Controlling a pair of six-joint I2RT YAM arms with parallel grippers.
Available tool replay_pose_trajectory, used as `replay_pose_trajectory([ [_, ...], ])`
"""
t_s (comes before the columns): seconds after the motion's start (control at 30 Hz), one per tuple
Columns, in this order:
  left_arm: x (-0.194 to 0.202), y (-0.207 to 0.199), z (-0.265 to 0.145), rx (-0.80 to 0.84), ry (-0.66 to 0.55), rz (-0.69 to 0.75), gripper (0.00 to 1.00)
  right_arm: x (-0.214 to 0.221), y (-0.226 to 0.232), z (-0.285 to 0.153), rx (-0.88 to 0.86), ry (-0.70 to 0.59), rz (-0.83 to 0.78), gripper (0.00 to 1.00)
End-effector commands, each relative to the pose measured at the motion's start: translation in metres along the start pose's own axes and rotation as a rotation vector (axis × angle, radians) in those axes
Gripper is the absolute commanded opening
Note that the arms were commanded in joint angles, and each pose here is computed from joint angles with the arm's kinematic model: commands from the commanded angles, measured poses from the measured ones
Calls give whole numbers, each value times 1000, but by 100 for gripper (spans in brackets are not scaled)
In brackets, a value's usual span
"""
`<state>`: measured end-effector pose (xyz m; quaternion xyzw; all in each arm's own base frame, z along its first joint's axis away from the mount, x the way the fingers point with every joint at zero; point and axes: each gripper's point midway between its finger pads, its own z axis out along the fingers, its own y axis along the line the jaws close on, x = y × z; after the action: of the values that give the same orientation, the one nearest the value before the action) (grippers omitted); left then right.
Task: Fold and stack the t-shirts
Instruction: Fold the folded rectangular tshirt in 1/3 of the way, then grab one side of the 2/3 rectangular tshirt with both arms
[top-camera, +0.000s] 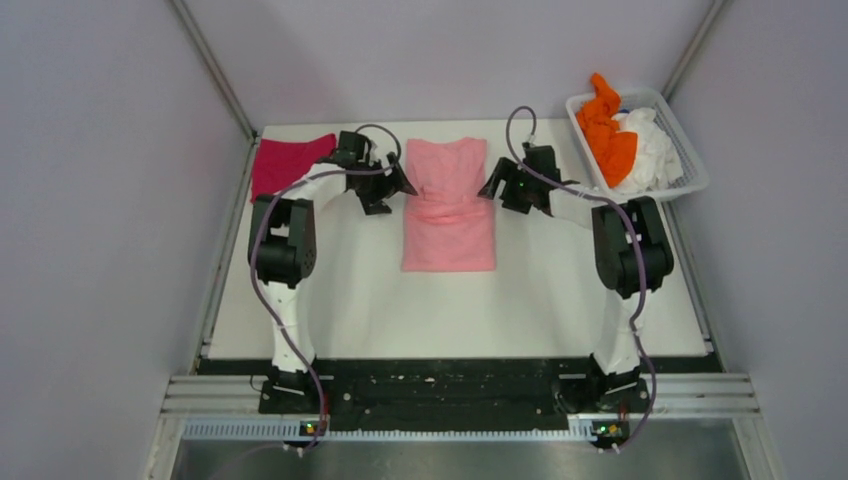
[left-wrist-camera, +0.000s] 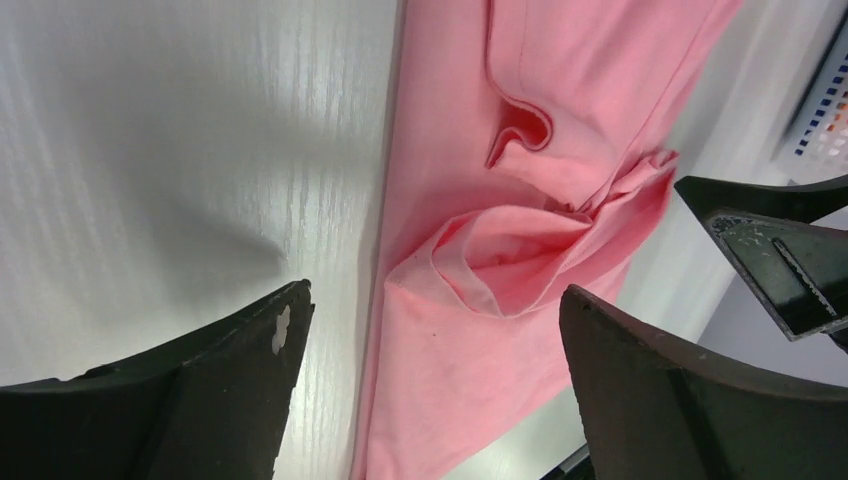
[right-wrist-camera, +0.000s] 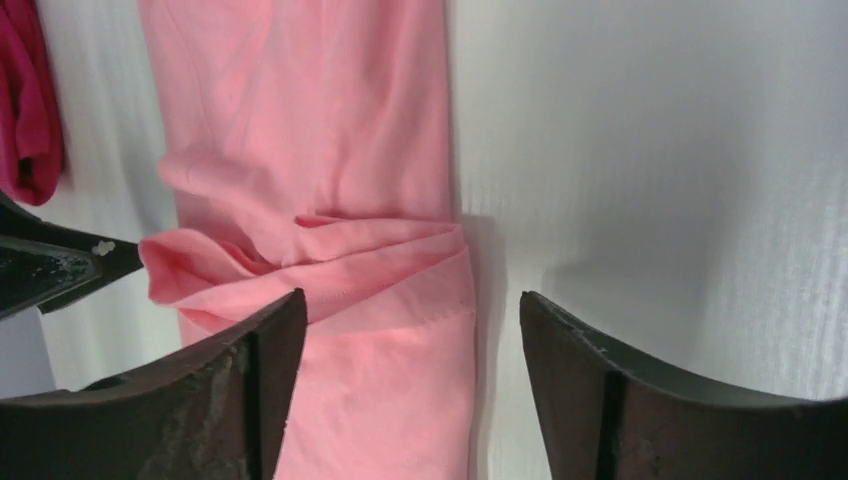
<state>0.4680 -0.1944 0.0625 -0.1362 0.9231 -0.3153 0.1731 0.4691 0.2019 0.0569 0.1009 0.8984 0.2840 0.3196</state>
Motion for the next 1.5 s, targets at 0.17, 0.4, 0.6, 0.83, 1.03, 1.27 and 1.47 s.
replay_pose_trajectory([
  [0.17,16,-18,-66,46,-88,65,99,3,15,-50,-40,-57,-82,85],
  [0.4,126,31,-76,-13,48,-6,99,56,79,-54,-181,11,-227,97],
  [0.6,180,61,-97,-61,55,-37,99,86,118,-12,-250,81,-296,99],
  [0.83,185,66,-109,-90,17,-46,99,51,138,44,-236,18,-308,99],
  [1.03,170,53,-105,-55,-1,-24,99,9,128,80,-203,-45,-255,99],
  [1.27,138,34,-88,-8,-34,7,94,-25,145,-2,-197,-186,-309,99],
  [1.47,99,34,-56,-49,-60,19,84,30,76,-66,-63,-163,-215,99],
])
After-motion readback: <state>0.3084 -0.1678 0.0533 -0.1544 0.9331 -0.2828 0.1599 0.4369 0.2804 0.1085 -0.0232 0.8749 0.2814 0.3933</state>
